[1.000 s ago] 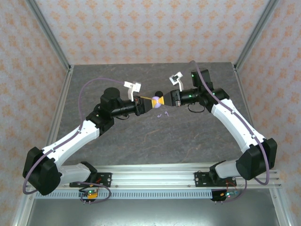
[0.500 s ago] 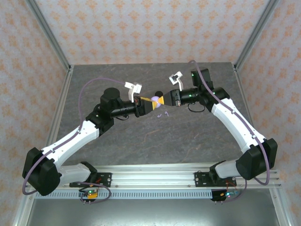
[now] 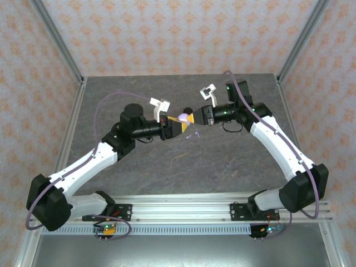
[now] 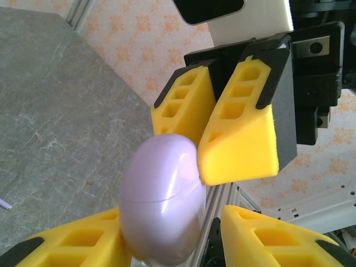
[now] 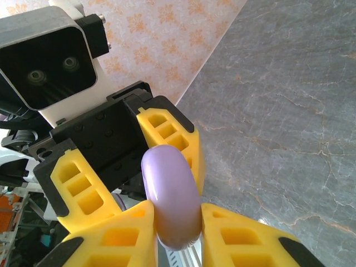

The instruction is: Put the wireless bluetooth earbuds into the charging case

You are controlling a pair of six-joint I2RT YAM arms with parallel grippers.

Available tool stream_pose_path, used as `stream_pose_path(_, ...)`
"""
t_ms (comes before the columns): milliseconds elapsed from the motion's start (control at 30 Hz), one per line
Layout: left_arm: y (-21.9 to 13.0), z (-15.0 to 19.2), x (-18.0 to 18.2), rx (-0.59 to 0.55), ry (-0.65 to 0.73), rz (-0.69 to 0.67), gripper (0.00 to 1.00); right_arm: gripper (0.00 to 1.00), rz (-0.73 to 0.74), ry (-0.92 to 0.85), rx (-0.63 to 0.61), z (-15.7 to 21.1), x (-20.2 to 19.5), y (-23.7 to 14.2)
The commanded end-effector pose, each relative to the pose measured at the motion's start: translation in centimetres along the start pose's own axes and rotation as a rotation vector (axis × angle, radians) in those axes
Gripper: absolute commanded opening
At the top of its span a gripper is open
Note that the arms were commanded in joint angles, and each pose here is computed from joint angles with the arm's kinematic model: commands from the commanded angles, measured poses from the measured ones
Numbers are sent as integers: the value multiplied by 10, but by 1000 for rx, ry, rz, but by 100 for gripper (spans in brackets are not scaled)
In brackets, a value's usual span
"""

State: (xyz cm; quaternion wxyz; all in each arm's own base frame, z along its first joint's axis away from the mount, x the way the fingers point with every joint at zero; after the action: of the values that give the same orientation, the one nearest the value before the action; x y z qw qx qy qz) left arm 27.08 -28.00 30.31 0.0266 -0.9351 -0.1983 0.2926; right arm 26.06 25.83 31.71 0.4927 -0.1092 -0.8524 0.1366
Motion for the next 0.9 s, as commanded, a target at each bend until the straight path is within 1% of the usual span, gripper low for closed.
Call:
stream_pose_path(0, 1, -12, -15, -12, 47, 47, 43, 23, -32, -49, 12, 0, 13, -2)
stream_pose_path(500, 10, -8, -13, 12, 27, 59, 35, 23, -29, -50, 20, 3, 13, -2)
stream_pose_path(567, 11, -7, -12, 13, 26, 56, 31, 23, -34, -53, 20, 2, 15, -3)
stream_pose_path(633, 11, -6, -10, 13, 20, 48, 24, 24, -29, -52, 20, 2, 13, -3)
stream_pose_path(667, 11, -6, -10, 13, 21, 48, 22, 25, -23, -51, 17, 2, 13, -3)
stream_pose_path(700, 10, -6, -10, 14, 24, 46, 20, 28, -12, -48, 16, 2, 12, -3)
stream_pose_path(800, 8, -6, -11, 11, 43, 36, 20, 40, 41, -48, -11, -1, 7, -6)
stream_pose_path(867, 6, -5, -10, 7, 65, 27, 20, 47, 84, -49, -33, -2, 4, -9)
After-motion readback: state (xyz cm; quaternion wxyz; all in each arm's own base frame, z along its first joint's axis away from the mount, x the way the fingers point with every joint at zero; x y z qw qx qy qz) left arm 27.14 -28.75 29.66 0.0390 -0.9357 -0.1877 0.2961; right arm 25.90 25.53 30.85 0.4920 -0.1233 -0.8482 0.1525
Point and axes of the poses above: each hand's point on the last joint's axis, 136 mm out from that joint toward the fingers, its own y axis out along the fingers, its own x axis along the line the jaws close on, z = x × y, the point moved 1 cm from there along -y, back along the fingers, and after that the axes turned 7 degrees about y, right-handed, at the moved point
